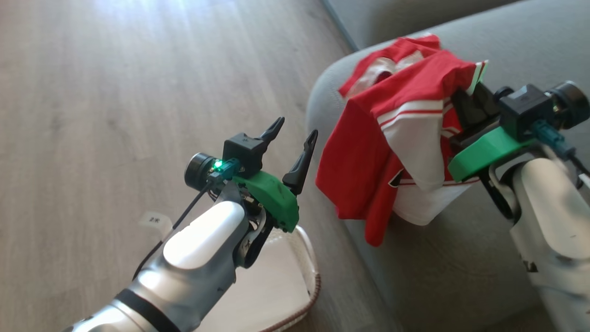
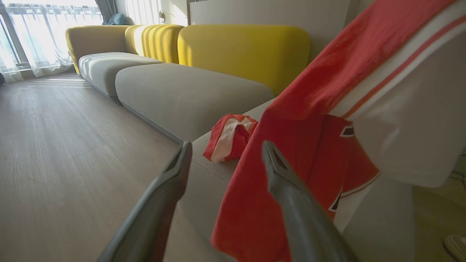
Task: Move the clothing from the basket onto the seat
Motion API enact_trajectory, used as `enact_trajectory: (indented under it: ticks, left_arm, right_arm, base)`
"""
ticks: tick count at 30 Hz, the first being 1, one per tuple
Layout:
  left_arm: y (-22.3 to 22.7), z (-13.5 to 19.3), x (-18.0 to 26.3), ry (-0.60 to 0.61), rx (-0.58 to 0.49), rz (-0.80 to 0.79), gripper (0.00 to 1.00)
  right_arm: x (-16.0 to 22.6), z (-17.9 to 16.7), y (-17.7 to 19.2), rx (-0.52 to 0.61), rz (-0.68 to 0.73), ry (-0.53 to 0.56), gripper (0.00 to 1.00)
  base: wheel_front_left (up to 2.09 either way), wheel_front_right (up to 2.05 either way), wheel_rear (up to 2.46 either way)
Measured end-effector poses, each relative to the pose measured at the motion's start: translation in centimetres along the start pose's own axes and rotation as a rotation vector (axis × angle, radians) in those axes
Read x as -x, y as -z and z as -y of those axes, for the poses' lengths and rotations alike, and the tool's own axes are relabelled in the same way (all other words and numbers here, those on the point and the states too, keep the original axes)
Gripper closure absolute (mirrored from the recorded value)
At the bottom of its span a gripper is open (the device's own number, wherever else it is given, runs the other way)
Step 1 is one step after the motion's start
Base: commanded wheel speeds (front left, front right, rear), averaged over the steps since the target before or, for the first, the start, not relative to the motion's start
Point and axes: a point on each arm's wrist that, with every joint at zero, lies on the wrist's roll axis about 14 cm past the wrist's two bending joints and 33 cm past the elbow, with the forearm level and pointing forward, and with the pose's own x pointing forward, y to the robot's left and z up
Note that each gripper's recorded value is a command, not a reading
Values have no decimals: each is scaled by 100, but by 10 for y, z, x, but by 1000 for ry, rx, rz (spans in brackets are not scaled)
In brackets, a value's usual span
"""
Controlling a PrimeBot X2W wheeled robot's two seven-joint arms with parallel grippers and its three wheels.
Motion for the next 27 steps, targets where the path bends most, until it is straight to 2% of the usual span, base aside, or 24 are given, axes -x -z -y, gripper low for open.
enact_trajectory:
  ticks: [6,15,21,27]
  left_arm:
    - [10,21,-14,73,24,-8,0]
    - [26,33,-23,118,59,-27,0]
    - [36,28,-22,116,71,-33,0]
    - [45,11,-14,80,81,-36,0]
  right_arm:
    - [16,30,8,32,-56,73,100]
    - [20,47,22,42,-111,118,100]
    - [-17,51,18,72,-117,86,100]
    - [-78,101,-22,192,-67,131,100]
  base:
    - [0,0,0]
    - [0,0,0]
    - [0,0,0]
    - [0,0,0]
